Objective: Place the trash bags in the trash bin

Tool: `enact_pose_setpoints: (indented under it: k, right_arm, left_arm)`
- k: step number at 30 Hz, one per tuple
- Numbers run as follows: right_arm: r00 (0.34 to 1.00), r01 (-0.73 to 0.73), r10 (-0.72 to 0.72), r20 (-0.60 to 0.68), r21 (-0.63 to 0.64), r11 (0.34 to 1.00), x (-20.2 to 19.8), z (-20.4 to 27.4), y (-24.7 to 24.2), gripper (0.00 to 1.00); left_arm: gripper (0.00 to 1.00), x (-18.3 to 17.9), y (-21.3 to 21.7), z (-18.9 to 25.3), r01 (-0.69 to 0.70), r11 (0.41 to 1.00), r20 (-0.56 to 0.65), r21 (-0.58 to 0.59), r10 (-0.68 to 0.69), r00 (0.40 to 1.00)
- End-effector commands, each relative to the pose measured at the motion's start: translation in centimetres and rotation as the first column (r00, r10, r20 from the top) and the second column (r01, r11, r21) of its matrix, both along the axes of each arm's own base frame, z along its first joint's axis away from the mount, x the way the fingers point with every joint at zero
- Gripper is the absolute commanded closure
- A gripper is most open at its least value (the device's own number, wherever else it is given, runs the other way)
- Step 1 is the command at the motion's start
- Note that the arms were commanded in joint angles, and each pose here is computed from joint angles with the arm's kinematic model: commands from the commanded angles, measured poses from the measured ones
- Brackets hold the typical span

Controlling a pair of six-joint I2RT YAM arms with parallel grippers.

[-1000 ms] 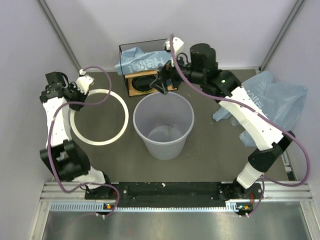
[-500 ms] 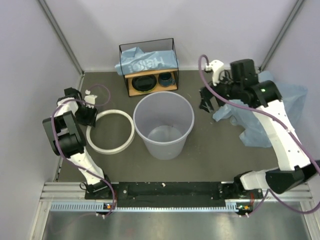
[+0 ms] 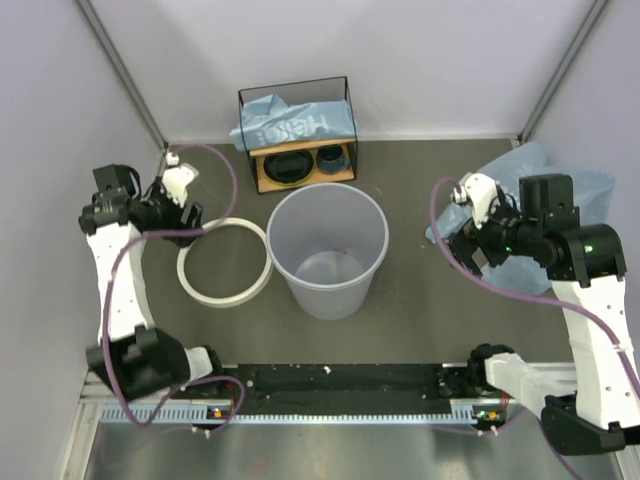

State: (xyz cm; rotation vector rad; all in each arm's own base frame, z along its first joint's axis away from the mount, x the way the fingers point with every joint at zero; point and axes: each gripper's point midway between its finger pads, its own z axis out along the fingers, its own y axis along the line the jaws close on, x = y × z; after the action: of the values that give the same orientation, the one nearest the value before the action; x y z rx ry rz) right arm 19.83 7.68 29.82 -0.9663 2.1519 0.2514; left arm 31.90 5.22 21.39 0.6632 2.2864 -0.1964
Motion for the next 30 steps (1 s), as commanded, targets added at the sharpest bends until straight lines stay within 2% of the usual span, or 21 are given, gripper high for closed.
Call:
enact_pose_setpoints:
  k: [1,6,7,9,12,15,19,24,25,28,30]
  right_arm:
    - [0.984,-0.026,-0.006,-0.176,-0.18,0.983,-3.5,-4.9,-3.5,0.01]
    - [0.983,-0.055,0.005,-0.184,-0.269,0.961,-3.2,-7.3,-6.2,0.01]
    - [0.985,-0.056,0.008,-0.172,-0.28,0.958,-2.7,-7.5,-6.5,0.01]
    - [0.989,-0.089,0.047,-0.141,-0.306,0.948,-1.8,-7.4,-6.7,0.01]
    - [0.986,-0.151,0.119,-0.118,-0.325,0.934,0.5,-7.3,-6.6,0.01]
    - [0.966,-0.259,0.252,-0.065,-0.329,0.908,3.0,-7.4,-5.6,0.01]
    - [0.873,-0.453,0.487,0.042,-0.301,0.839,5.7,-7.5,-2.7,0.01]
    - [0.772,-0.596,0.636,0.005,-0.34,0.727,9.4,-11.1,-2.3,0.01]
    - [0.737,-0.627,0.676,0.005,-0.368,0.686,10.2,-11.6,-2.3,0.01]
    - [0.689,-0.673,0.724,-0.032,-0.398,0.623,12.4,-13.6,-2.7,0.01]
    - [0.687,-0.683,0.723,-0.069,-0.401,0.61,14.2,-14.6,-3.1,0.01]
  left_arm:
    - [0.24,-7.0,-7.1,-0.5,0.364,0.925,0.029,-0.108,-0.363,0.931]
    - [0.25,-10.4,-12.9,-2.4,0.564,0.803,0.099,-0.195,-0.556,0.825]
    - [0.25,-11.2,-14.8,-2.2,0.633,0.753,0.132,-0.179,-0.619,0.774]
    - [0.25,-10.2,-16.4,-2.9,0.645,0.745,0.179,-0.174,-0.62,0.764]
    - [0.25,-9.5,-19.1,-3.0,0.69,0.695,0.242,-0.205,-0.647,0.723]
    - [0.25,-9.6,-20.7,-3.4,0.71,0.637,0.247,-0.299,-0.667,0.703]
    - [0.24,-10.3,-22.2,-3.8,0.734,0.578,0.264,-0.358,-0.691,0.673]
    - [0.23,-10.8,-23.5,-5.3,0.767,0.543,0.249,-0.343,-0.734,0.631]
    - [0.23,-10.6,-23.8,-5.4,0.765,0.545,0.242,-0.343,-0.736,0.633]
    - [0.23,-10.6,-24.2,-5.7,0.784,0.529,0.241,-0.325,-0.755,0.61]
    - [0.23,-10.6,-24.2,-6.0,0.799,0.521,0.241,-0.299,-0.769,0.592]
